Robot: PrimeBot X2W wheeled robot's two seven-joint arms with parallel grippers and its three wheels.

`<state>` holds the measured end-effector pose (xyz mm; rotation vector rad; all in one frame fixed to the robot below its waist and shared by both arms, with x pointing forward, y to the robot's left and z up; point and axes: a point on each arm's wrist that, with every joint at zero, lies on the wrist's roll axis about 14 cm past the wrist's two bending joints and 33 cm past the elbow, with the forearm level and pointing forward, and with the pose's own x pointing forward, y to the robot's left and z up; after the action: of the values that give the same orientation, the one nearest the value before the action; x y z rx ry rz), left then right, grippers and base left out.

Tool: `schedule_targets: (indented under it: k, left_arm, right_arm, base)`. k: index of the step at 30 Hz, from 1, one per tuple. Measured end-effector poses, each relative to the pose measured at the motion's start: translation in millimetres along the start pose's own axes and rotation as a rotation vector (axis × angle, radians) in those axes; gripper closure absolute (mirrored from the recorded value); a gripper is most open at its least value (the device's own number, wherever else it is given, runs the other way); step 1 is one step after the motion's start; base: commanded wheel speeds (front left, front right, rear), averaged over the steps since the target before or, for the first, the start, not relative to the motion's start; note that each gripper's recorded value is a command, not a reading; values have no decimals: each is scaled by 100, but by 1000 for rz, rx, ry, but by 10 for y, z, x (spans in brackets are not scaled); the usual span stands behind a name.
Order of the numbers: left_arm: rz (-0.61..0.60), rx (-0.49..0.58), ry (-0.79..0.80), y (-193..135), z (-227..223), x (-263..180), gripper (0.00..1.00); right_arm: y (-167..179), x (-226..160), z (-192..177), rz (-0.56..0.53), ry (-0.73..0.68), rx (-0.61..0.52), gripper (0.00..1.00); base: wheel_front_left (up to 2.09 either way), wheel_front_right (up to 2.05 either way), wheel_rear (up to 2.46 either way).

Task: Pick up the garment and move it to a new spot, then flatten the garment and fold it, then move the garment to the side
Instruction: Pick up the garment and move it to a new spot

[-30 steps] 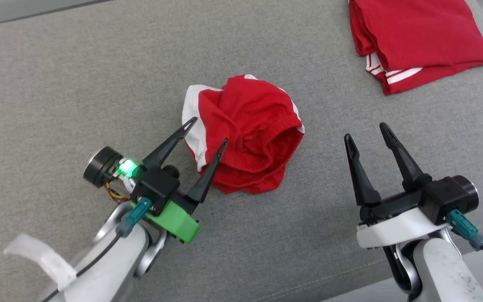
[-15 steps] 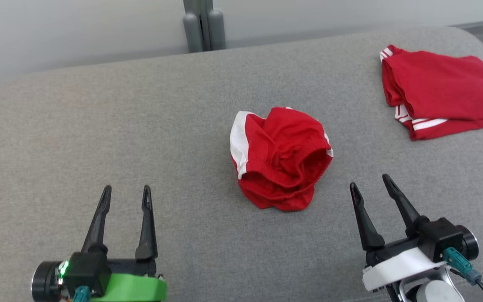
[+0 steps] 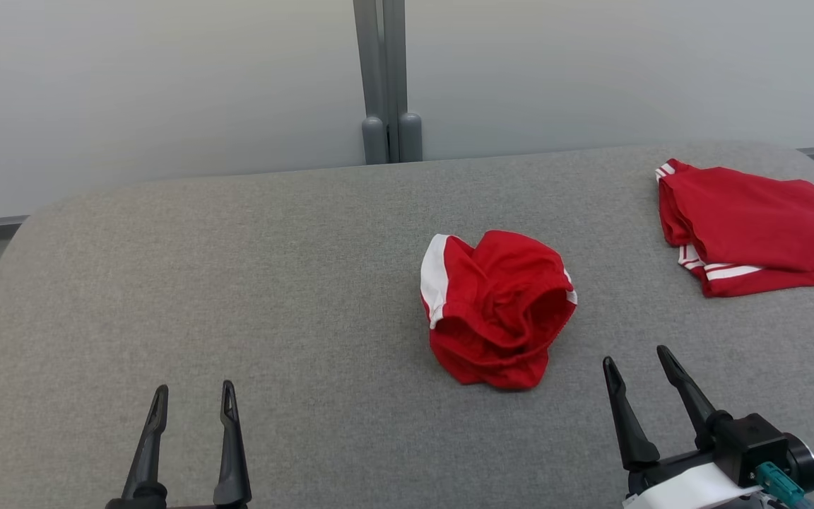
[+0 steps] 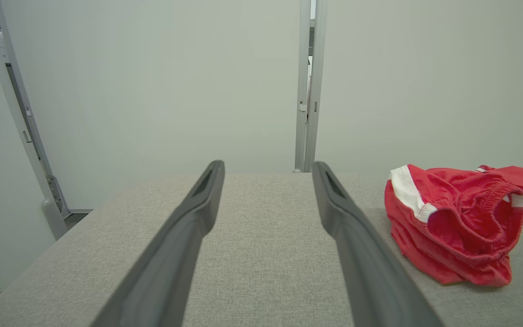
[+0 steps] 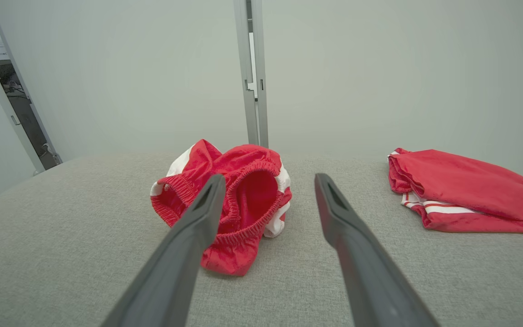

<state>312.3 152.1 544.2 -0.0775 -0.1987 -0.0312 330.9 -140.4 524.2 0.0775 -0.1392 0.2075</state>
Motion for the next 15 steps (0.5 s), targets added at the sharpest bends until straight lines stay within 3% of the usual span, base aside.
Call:
schedule_targets:
  k: [15]
  left_arm:
    - [6,-5,36,61,-99,-110,0]
  right_arm:
    - [63,20,6,22,-2,-5,0]
  base:
    - [0,0,0]
